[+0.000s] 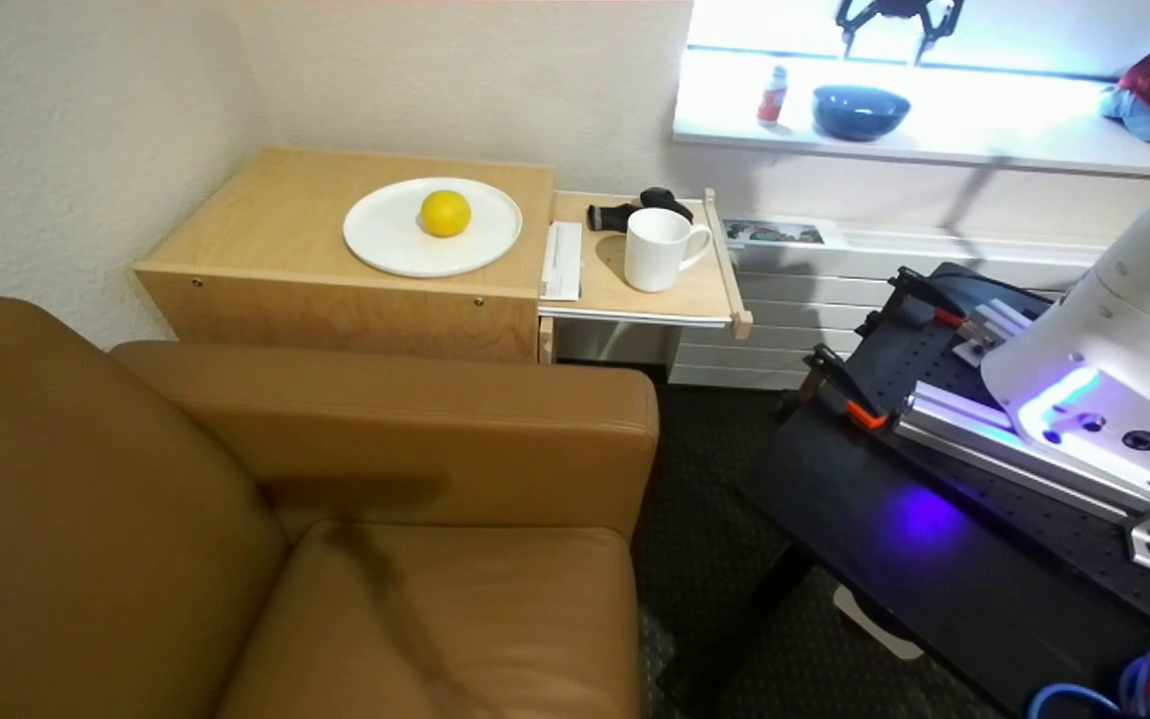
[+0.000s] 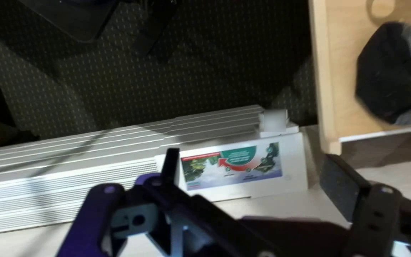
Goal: Remove the case from the bowl
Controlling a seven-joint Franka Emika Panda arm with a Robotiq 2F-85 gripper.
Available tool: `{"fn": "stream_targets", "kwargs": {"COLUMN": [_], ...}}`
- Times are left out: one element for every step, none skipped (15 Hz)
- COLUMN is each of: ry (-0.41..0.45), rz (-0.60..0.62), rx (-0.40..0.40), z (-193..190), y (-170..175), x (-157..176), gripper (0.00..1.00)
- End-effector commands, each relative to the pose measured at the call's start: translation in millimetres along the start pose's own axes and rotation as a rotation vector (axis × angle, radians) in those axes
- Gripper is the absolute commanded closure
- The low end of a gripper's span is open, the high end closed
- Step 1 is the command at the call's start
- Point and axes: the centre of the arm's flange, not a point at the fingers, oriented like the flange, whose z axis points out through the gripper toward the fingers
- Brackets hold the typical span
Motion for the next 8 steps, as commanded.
{"fn": "stream_targets", "kwargs": {"ry": [0.024,0.023,0.011,0.004,0.024,0.024,0.025,0.056], "rz": [0.207,0.269,0.333,0.391,0.307,0.341,0.359,0.34], "rx": [0.023,0.035,0.051,0.083,0.06,0.071,0.075,0.031], "z": [7,8,3,-5,1,0,-1,5], "y": [59,74,82,85,91,94,93,84], "x": [84,104,111,107,85,93,97,93], "gripper": [0.0,0.0,0.0,0.0,0.0,0.0,0.0,0.0]}}
